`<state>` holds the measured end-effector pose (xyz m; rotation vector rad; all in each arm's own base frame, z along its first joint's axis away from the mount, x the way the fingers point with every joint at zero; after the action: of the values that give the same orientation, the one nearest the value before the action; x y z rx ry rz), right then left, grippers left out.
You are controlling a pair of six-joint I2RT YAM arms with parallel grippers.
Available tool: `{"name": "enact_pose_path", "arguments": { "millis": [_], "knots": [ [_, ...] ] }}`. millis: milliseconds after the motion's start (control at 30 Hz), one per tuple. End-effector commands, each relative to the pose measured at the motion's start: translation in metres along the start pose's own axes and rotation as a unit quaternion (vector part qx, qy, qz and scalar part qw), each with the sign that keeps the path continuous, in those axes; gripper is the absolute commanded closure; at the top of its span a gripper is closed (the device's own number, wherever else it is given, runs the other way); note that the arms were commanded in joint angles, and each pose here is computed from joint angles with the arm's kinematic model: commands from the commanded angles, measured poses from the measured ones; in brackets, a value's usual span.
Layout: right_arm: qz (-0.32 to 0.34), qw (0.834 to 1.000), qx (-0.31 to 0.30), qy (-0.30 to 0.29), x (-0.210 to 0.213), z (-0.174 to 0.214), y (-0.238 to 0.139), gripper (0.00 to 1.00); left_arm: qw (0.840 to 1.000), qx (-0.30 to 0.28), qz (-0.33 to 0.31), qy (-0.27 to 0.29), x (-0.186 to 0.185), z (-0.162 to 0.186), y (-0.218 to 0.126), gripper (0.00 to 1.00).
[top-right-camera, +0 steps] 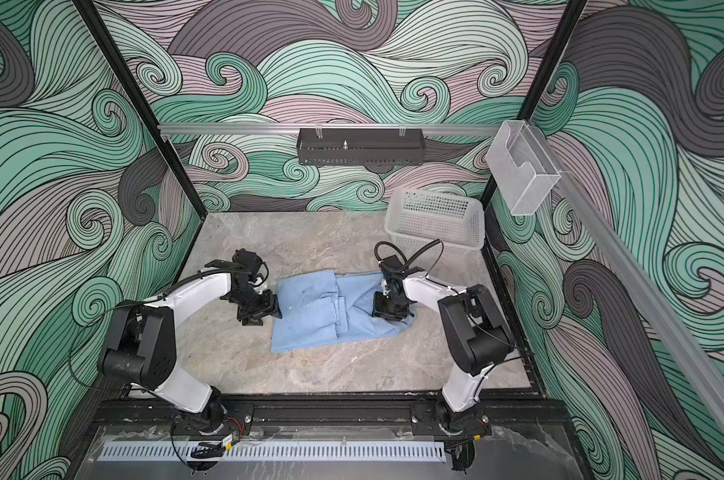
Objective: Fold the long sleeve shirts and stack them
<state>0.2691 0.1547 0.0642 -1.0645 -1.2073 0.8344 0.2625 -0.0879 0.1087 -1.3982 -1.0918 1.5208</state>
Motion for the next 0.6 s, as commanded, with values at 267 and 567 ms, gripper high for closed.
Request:
{"name": "enact_pose_path", "arguments": {
  "millis": [267, 567],
  "knots": [
    [-0.016, 1.0, 0.004, 0.007, 0.009, 0.022, -0.034, 0.52, 0.991, -0.023, 0.128, -0.036, -0.008, -0.03, 0.029, 0.4],
    [-0.142, 0.988, -0.064, -0.009, 0.077, 0.006, -0.074, 0.59, 0.994, -0.02, 0.088, -0.067, 0.011, -0.027, 0.052, 0.43]
  ]
}}
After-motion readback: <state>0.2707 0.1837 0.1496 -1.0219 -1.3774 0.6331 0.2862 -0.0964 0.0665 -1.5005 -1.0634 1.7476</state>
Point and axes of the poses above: each gripper's point midway between its finger pads, its own y axis out along the fingers, its own x axis along the line the jaws close on, z = x × y, the point moved 5 cm from there along -y, back along the fingers, and after that the axes turned 9 degrees about y, right-handed, at the moved point
